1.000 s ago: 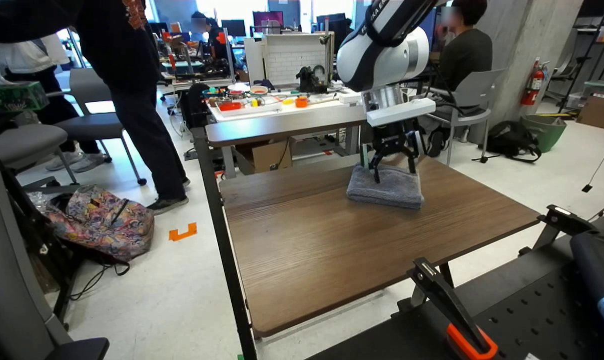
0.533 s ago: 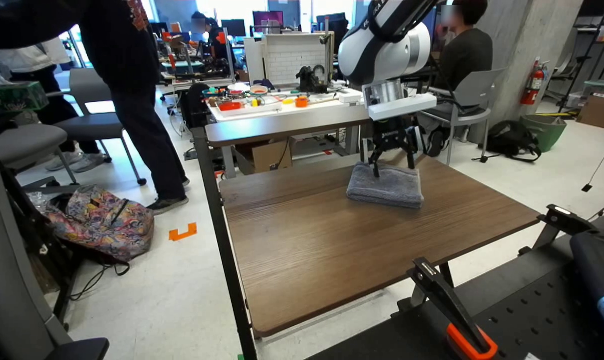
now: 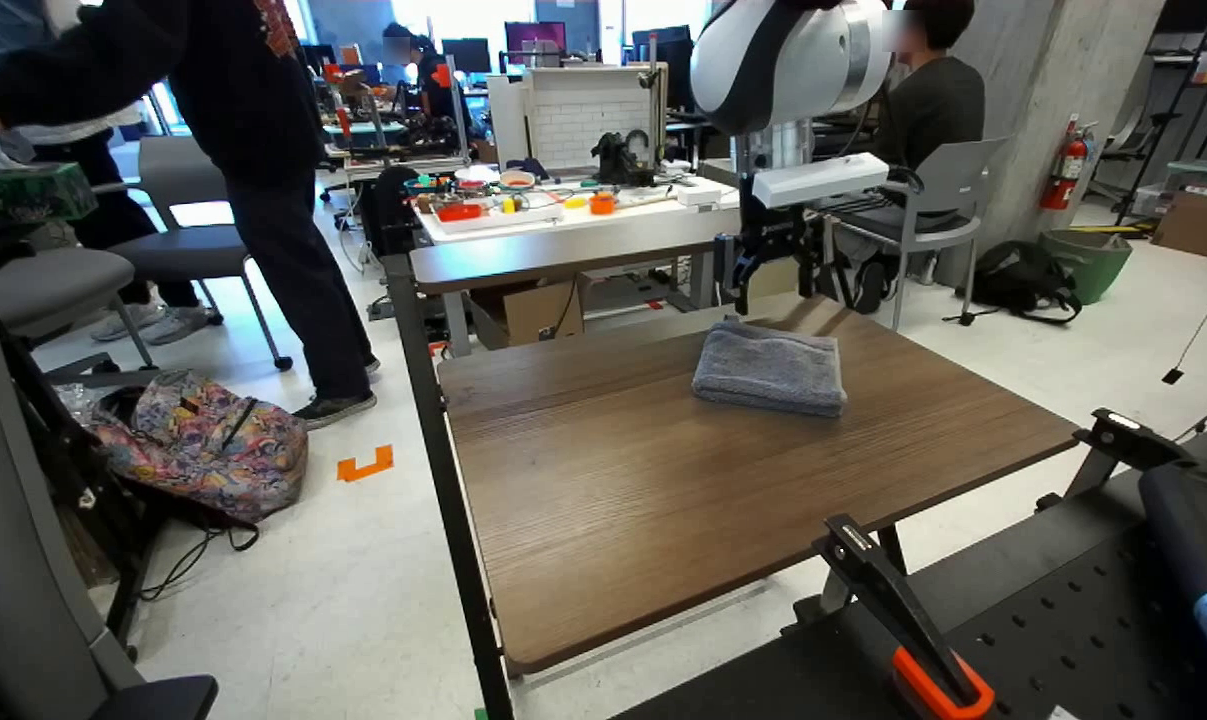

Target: Slide the cloth to the right on the desk

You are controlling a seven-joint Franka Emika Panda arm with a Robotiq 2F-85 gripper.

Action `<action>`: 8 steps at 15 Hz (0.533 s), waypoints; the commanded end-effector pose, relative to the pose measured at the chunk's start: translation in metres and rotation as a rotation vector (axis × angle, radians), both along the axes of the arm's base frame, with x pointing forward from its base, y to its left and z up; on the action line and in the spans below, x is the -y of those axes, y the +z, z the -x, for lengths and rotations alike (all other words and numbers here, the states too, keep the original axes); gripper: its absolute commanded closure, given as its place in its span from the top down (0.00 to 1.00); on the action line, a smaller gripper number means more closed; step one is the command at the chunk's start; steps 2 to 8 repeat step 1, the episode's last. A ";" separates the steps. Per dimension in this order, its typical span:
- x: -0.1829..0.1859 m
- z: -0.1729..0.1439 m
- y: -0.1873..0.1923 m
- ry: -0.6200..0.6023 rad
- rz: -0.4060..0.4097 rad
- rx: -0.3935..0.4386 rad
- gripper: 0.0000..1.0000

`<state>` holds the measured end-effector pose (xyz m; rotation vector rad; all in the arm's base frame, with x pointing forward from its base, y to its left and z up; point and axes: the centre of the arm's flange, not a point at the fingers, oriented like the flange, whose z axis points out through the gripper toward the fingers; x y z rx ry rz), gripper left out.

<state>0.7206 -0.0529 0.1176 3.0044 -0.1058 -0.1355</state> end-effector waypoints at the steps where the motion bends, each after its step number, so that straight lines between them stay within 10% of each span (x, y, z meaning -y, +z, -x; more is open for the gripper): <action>1: 0.000 0.002 0.001 0.003 -0.001 0.000 1.00; 8: 0.000 0.002 0.001 0.003 -0.001 0.000 1.00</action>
